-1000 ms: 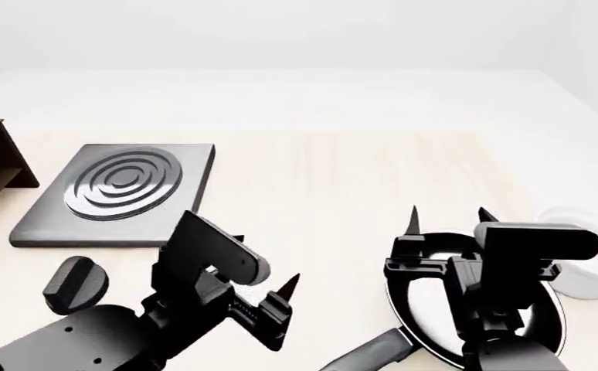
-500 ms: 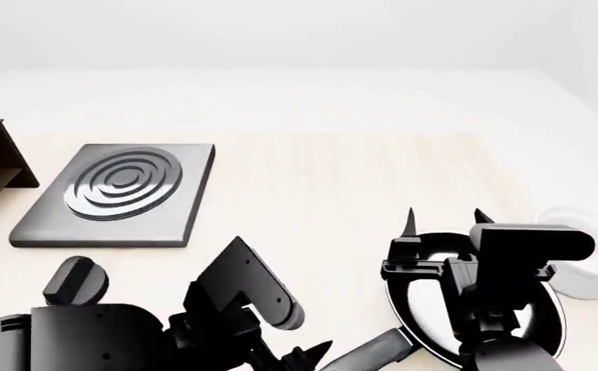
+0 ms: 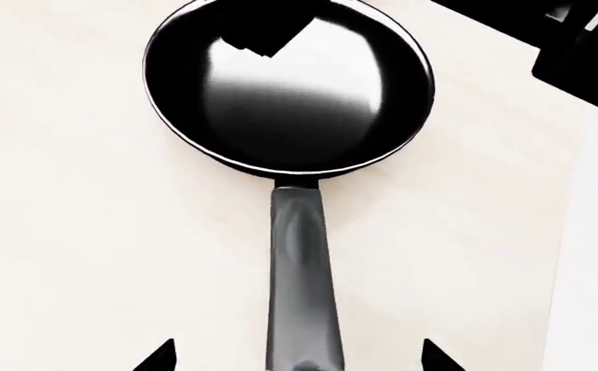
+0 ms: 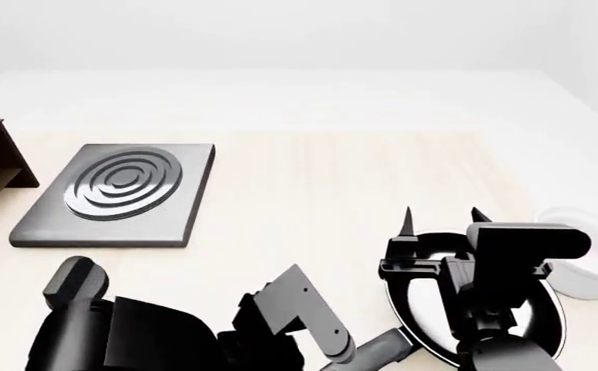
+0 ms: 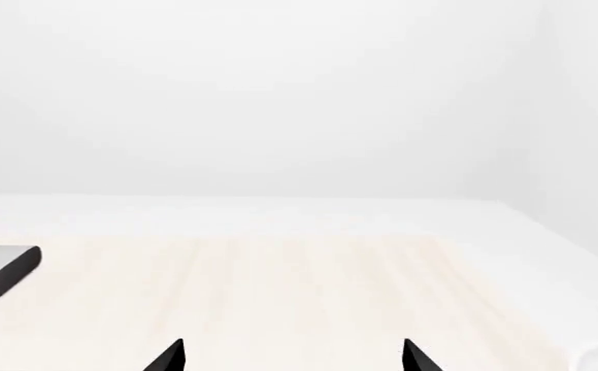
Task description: Put the frying pan on top of the cabinet.
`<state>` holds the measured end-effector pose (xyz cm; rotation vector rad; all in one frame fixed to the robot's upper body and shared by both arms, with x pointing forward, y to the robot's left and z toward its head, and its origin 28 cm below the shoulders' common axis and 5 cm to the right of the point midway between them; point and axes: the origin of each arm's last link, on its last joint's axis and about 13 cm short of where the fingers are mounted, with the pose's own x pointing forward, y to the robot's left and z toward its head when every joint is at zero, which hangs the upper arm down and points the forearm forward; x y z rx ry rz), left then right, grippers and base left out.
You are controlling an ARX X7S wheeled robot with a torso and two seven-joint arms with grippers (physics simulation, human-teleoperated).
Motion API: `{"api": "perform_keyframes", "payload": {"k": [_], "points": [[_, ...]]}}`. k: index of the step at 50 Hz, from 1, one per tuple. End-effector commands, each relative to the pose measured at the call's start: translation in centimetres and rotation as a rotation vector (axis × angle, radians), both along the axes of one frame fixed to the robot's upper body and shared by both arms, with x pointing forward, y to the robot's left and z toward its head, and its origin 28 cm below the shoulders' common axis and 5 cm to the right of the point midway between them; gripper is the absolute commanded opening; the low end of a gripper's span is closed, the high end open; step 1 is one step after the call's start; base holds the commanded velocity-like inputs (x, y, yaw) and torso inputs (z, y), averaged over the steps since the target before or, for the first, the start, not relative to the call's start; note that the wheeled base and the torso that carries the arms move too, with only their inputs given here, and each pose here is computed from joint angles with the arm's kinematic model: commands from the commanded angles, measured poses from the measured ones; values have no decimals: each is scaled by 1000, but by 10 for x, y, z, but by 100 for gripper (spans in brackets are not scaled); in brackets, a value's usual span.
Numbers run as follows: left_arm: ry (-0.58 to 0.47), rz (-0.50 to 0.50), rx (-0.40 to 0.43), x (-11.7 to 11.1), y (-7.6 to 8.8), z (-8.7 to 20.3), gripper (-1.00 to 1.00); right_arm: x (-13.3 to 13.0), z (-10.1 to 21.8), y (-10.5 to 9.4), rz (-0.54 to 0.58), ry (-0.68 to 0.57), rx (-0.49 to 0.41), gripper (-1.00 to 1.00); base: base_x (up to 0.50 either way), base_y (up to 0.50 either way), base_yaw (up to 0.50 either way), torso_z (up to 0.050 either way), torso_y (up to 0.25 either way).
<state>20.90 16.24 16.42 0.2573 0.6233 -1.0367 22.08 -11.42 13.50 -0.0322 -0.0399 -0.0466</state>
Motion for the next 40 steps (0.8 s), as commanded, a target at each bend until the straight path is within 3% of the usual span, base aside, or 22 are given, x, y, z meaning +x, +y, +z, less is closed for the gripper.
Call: {"api": "perform_keyframes", "payload": {"k": [1,25,35,40], "points": [[32,-39,52,5,-16,-12,100,0,-1,1,4,-3,3,100,0,0,0,0,0],[139,-2,175,28,-33,-44,100,-1,-2,2,13,-6,13,100,0,0,0,0,0],[223,-92,202,28,-43,-45,100,-3,-1,3,26,-12,16,100,0,0,0,0,0],[257,-83,205,28,-45,-49,100,-3,-1,2,26,-13,17,100,0,0,0,0,0]]}}
